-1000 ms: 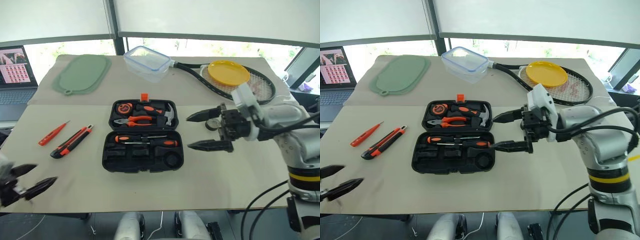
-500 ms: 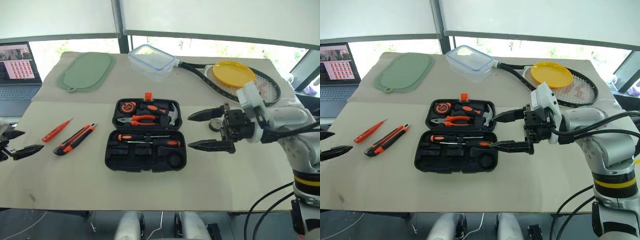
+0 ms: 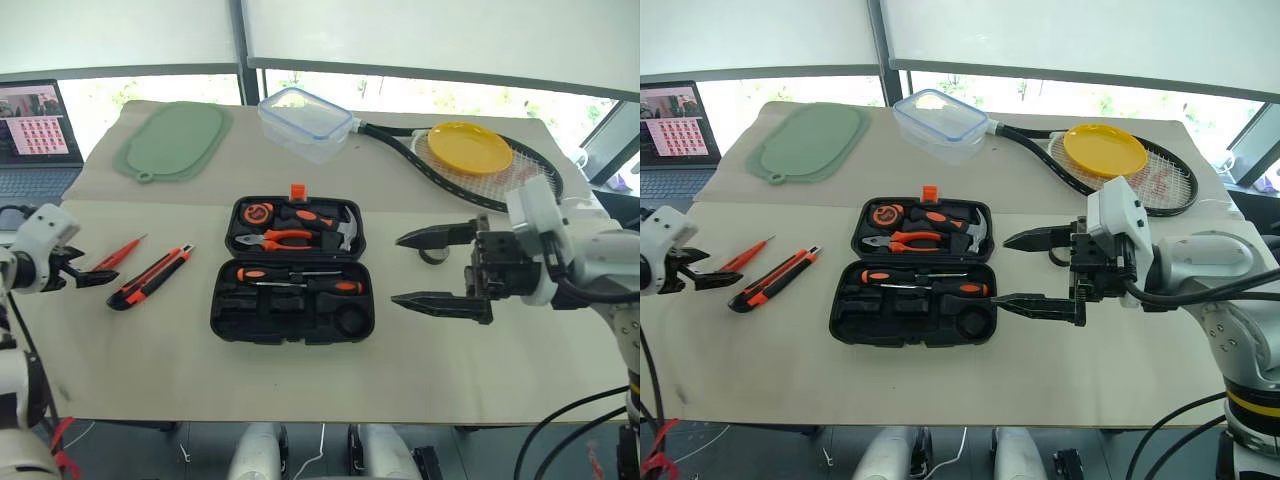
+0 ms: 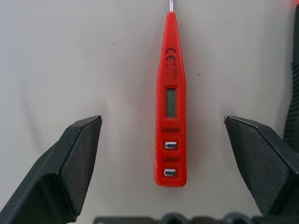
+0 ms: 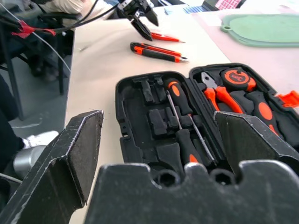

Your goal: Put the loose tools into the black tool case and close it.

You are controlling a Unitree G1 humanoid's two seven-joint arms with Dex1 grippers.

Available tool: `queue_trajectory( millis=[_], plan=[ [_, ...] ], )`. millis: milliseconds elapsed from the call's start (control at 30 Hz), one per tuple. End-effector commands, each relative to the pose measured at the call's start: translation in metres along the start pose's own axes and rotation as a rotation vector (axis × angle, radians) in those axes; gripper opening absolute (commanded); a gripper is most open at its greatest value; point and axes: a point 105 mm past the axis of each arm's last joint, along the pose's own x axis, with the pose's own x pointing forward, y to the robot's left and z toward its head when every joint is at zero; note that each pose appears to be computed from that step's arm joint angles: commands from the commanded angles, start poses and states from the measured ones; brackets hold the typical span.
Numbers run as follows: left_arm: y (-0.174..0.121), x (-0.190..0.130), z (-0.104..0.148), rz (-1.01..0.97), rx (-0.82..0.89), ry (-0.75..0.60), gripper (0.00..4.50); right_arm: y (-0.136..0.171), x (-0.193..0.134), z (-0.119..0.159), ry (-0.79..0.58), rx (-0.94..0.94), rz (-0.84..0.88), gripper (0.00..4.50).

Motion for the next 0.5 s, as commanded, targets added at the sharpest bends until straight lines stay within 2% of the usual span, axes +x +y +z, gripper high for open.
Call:
queue_trajectory(
  millis=[33,100,400,500],
  plan=[
    [-0.001,0.008,-0.003,0.025,-0.020,0.046,4.24,0.004,-0.006,0.014,-0.013,-0.045,-0.014,4.47],
    [-0.002,0.011,-0.006,0.032,-0.037,0.062,3.79,0.004,-0.006,0.015,-0.010,-0.048,-0.018,4.50],
    [-0.003,0.012,-0.015,0.034,-0.101,0.097,0.47,0.006,-0.009,0.017,0.000,-0.042,-0.034,4.50],
    [0.005,0.003,-0.003,0.056,-0.140,0.023,0.44,0.007,-0.010,0.014,0.000,-0.031,-0.042,4.50]
  ],
)
